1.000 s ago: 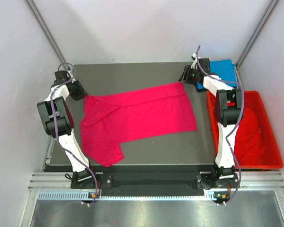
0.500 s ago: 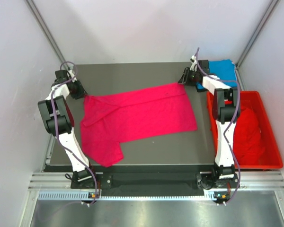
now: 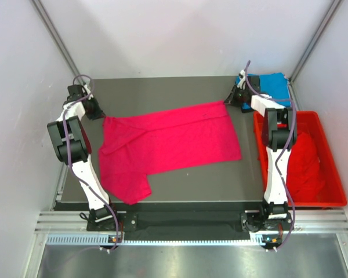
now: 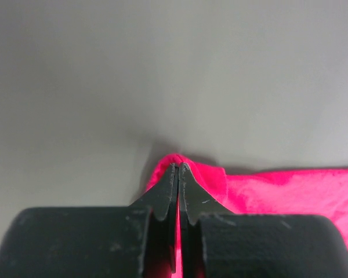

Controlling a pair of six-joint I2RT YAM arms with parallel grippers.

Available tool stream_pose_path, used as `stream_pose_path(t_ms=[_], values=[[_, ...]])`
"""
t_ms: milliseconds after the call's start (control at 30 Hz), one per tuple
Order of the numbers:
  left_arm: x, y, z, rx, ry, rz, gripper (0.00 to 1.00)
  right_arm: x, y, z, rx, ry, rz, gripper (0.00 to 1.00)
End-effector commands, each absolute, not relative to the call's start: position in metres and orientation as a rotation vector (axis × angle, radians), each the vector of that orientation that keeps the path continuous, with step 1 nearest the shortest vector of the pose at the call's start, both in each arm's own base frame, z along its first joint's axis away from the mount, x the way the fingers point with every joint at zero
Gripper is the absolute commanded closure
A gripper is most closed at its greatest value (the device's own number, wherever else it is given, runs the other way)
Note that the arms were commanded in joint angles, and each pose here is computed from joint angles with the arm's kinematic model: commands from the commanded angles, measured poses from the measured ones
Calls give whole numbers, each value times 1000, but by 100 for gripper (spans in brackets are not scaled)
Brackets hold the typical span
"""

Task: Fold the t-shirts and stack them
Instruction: Fold the tshirt

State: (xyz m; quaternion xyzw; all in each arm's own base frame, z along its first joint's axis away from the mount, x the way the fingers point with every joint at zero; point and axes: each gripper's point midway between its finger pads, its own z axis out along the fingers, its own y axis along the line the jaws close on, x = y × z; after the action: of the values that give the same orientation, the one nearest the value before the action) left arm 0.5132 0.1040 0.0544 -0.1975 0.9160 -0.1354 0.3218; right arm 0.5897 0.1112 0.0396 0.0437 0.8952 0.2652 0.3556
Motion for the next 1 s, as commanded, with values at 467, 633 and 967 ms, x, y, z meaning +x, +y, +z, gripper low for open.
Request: stream_pose_path(t_ms=[467, 633, 967], values=[[517, 137, 76, -694, 2321, -191, 100, 587, 69, 71, 277, 2206, 538, 100], [526, 110, 85, -530, 2301, -386, 87, 586, 75, 71, 266, 2196, 580, 100], [487, 108, 57, -653, 2364, -391, 83, 587, 59, 70, 300, 2195, 585, 100]])
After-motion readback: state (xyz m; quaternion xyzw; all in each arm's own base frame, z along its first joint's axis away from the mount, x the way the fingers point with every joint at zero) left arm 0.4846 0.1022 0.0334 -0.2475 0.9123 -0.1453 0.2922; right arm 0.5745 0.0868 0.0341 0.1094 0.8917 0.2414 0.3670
